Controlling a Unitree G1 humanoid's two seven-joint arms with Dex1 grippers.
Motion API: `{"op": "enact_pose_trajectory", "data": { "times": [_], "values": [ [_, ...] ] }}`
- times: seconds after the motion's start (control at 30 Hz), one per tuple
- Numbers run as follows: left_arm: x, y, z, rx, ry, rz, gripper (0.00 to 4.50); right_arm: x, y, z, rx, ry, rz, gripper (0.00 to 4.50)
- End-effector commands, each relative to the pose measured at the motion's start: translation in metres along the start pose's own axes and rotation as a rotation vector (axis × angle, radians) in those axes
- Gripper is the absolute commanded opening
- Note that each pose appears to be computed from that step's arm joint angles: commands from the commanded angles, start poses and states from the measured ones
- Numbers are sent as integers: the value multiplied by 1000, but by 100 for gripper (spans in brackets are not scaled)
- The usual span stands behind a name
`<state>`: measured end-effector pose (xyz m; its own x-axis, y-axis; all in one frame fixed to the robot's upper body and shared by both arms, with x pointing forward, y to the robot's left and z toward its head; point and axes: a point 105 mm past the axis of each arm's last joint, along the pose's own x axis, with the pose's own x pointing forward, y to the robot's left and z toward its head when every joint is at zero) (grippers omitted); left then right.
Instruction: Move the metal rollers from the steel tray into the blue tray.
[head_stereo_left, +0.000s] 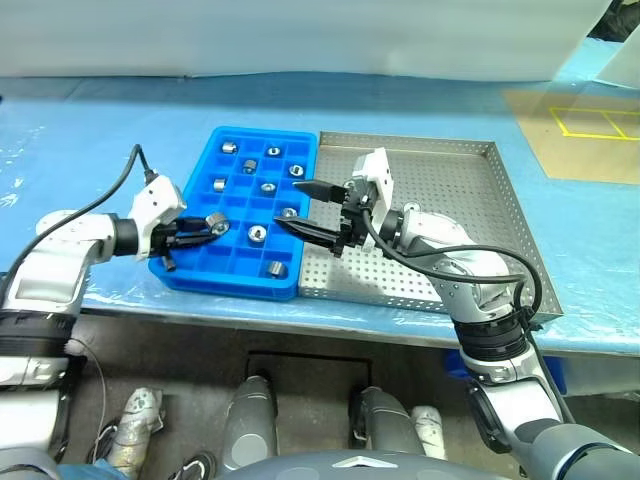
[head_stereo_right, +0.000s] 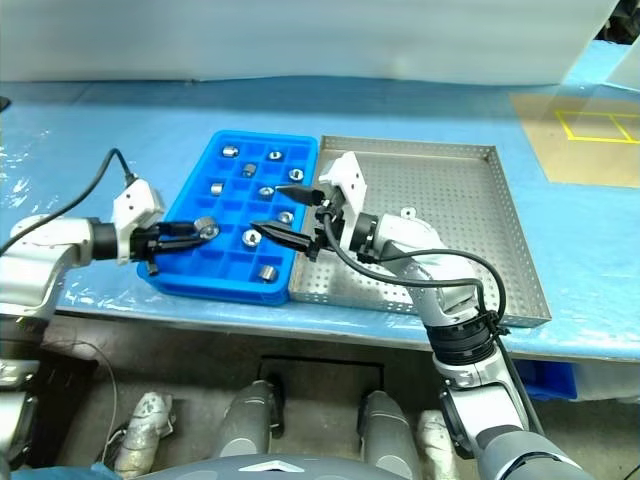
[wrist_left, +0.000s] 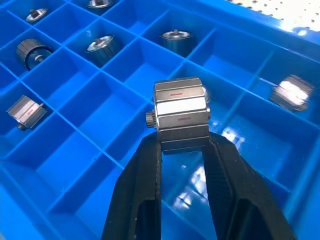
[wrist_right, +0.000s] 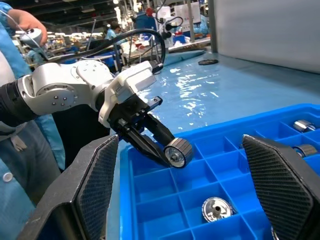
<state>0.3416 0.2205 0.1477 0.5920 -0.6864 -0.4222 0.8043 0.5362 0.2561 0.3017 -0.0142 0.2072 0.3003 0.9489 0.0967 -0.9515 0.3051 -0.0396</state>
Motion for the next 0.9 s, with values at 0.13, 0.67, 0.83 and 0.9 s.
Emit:
{"op": "enact_pose_trajectory", "data": {
  "times": [0.13,0.67,0.83,0.9],
  "values": [
    [1,-2,-1,26,18,-50,81,-5,-1,16,-49,-48,-23,409],
    [15,34,7,40,-48,108,81,-7,-2,14,-48,-49,-33,409],
    [17,32,-3,36,-16,101,81,-8,-2,14,-45,-45,-36,409],
    [17,35,-4,22,-14,122,81,-8,-3,13,-44,-42,-40,409]
  ]
}}
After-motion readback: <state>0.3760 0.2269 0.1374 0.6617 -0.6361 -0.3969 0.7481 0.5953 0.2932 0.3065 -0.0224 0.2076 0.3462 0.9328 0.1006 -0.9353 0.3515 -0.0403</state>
